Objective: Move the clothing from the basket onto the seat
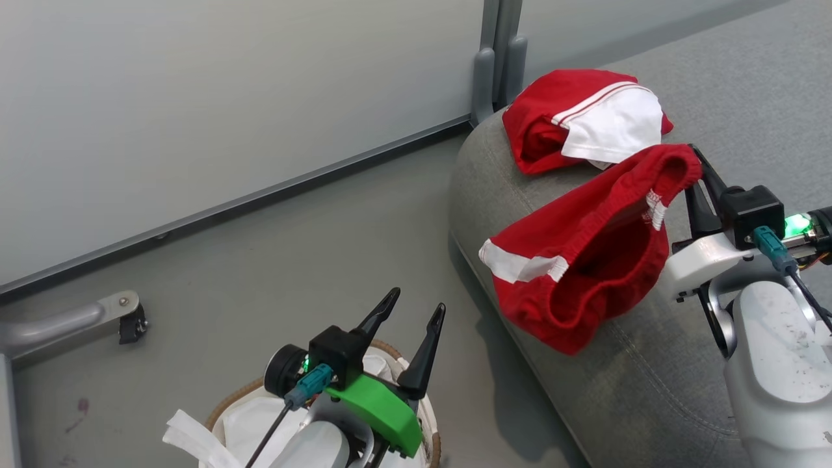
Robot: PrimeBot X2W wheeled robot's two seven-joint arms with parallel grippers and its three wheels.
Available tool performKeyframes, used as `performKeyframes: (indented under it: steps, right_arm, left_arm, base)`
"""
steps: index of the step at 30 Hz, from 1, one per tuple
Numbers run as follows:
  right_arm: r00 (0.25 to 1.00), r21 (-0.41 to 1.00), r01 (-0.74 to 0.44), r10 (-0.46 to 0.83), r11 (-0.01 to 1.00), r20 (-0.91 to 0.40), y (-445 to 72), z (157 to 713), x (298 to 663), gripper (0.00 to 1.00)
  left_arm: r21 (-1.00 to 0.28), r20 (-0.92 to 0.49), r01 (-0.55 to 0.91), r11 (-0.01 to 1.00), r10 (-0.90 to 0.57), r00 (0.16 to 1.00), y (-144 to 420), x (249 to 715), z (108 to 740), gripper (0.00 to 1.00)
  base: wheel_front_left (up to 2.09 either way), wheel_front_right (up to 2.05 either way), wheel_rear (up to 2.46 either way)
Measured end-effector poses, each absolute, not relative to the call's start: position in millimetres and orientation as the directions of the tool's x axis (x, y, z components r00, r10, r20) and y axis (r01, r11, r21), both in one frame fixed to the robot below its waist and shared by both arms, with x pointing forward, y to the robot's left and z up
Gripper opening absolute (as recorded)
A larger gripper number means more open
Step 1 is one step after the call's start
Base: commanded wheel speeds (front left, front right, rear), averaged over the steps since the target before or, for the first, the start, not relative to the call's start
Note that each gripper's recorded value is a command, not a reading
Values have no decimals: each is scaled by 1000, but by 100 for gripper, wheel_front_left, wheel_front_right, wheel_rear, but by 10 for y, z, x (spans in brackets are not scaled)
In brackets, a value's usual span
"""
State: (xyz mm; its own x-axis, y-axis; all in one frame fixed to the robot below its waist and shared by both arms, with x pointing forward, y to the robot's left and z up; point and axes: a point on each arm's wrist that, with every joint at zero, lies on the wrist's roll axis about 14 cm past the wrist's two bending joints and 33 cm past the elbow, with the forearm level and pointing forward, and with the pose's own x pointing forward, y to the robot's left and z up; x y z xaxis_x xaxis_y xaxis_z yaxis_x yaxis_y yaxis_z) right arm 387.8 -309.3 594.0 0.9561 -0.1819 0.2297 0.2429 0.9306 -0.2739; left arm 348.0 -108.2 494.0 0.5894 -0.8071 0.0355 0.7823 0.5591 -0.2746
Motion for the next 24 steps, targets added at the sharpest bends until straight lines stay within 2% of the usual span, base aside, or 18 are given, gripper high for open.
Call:
performKeyframes:
  steps: [3,7,11,19,24]
  right_arm:
    - [958,-292,249,-190,924,215,-3174,5916,3925,0]
    - [947,-348,273,-187,897,262,-3338,6187,4078,0]
    - [923,-407,318,-180,856,340,-3522,6609,4240,0]
    - [898,-498,381,-182,779,401,-3804,7170,4649,0]
    - [908,-521,390,-223,759,355,-3991,7057,4921,0]
  left_arm:
    - [-289,36,790,541,-819,573,-1142,3487,4913,100]
    - [-302,47,794,527,-824,564,-1180,3525,4915,100]
    - [-310,45,779,544,-811,584,-1108,3577,4888,100]
    - [-300,47,748,592,-774,631,-919,3755,4856,100]
    - [-291,45,733,615,-756,653,-819,3920,4798,100]
  base:
    - [0,0,0]
    - [0,0,0]
    - [0,0,0]
    - [0,0,0]
    - [0,0,0]
